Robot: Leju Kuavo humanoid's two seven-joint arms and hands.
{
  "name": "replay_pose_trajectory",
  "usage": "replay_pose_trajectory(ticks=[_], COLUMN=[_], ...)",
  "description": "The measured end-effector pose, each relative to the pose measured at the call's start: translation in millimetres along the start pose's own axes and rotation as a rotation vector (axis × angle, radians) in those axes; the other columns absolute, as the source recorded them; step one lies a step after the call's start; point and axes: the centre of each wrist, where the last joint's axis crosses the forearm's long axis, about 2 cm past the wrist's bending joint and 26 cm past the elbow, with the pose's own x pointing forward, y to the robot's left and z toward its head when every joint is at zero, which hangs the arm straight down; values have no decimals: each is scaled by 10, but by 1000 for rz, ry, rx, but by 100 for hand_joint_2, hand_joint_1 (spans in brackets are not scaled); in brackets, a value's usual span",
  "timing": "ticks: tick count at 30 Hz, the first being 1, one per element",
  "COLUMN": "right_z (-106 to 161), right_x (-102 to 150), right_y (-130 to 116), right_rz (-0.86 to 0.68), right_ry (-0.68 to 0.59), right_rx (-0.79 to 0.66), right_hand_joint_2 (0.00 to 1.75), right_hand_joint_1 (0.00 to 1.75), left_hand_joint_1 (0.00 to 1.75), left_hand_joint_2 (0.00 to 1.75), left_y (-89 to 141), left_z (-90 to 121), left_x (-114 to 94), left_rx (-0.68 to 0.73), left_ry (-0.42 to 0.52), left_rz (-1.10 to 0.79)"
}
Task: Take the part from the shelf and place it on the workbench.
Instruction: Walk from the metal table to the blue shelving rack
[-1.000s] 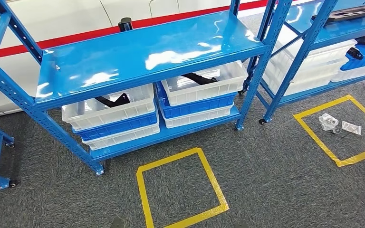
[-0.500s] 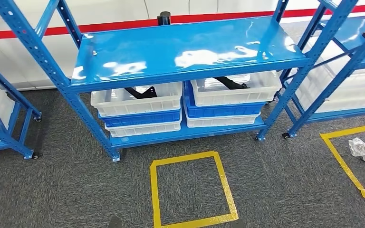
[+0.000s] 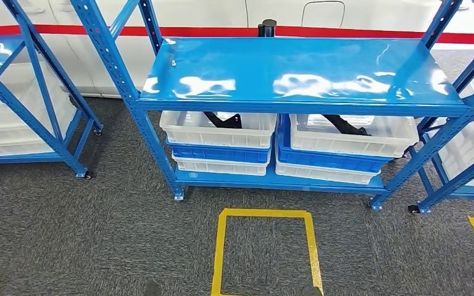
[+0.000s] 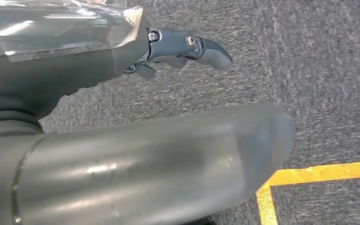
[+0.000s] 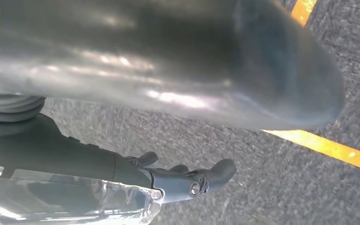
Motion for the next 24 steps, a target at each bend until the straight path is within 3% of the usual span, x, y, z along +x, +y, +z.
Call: replay_pose_trajectory(ticks=[24], right_z=[13], right_x=[-84], right_y=[-14], right_rz=[-13], right_ry=[5], right_rx=[-43], right_hand_joint_2=[0], right_hand_joint_1=[0], left_hand_joint_1=[0], left_hand_joint_2=[0], left_y=[-11], left_z=[-33], left_x=[90], left_rx=[-12], left_ry=[-13], left_rz=[-8])
